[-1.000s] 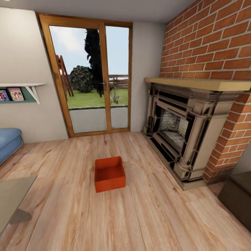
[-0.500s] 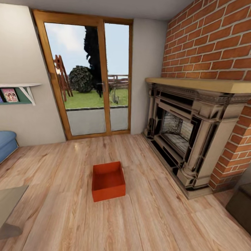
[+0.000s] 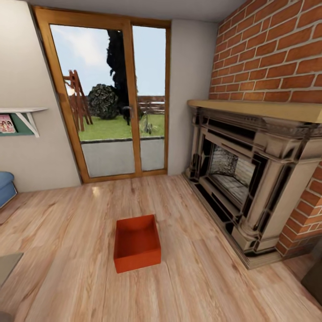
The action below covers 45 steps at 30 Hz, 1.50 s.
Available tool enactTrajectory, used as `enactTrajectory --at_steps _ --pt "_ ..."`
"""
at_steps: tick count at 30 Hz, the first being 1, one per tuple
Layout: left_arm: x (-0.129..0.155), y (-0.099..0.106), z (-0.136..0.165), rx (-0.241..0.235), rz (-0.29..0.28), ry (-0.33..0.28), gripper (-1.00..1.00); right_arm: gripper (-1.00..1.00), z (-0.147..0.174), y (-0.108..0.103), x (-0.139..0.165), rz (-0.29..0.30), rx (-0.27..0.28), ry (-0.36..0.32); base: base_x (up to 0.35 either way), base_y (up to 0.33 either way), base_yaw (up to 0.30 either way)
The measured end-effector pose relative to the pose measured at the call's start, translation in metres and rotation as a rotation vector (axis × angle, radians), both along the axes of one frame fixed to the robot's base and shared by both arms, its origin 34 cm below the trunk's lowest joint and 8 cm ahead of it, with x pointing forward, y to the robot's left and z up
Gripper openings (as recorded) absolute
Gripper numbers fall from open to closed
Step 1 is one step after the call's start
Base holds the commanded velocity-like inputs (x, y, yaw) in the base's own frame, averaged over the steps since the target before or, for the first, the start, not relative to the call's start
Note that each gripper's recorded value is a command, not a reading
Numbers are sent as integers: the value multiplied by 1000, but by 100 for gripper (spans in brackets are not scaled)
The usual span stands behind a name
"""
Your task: Move the two storage containers from the living room to the garage. In the garage, place one container on the floor and stack the other container on top of it (either order is fine).
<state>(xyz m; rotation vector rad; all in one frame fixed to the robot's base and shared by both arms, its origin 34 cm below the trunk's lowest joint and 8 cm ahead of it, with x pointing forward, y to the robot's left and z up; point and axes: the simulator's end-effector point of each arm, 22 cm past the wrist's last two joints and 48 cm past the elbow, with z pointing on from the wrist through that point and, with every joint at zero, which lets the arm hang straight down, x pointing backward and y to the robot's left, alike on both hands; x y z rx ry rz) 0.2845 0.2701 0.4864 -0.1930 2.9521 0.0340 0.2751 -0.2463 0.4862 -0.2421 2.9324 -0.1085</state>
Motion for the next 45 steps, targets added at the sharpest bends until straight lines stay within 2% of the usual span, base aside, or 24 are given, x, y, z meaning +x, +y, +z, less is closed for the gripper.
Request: enactTrajectory --at_steps 38,45 --pt "0 0 0 0 0 0 100 100 0 0 -1 -15 1 3 321 0 0" --pt "0 0 0 0 0 -1 100 100 0 -1 0 -13 0 2 105 0 213"
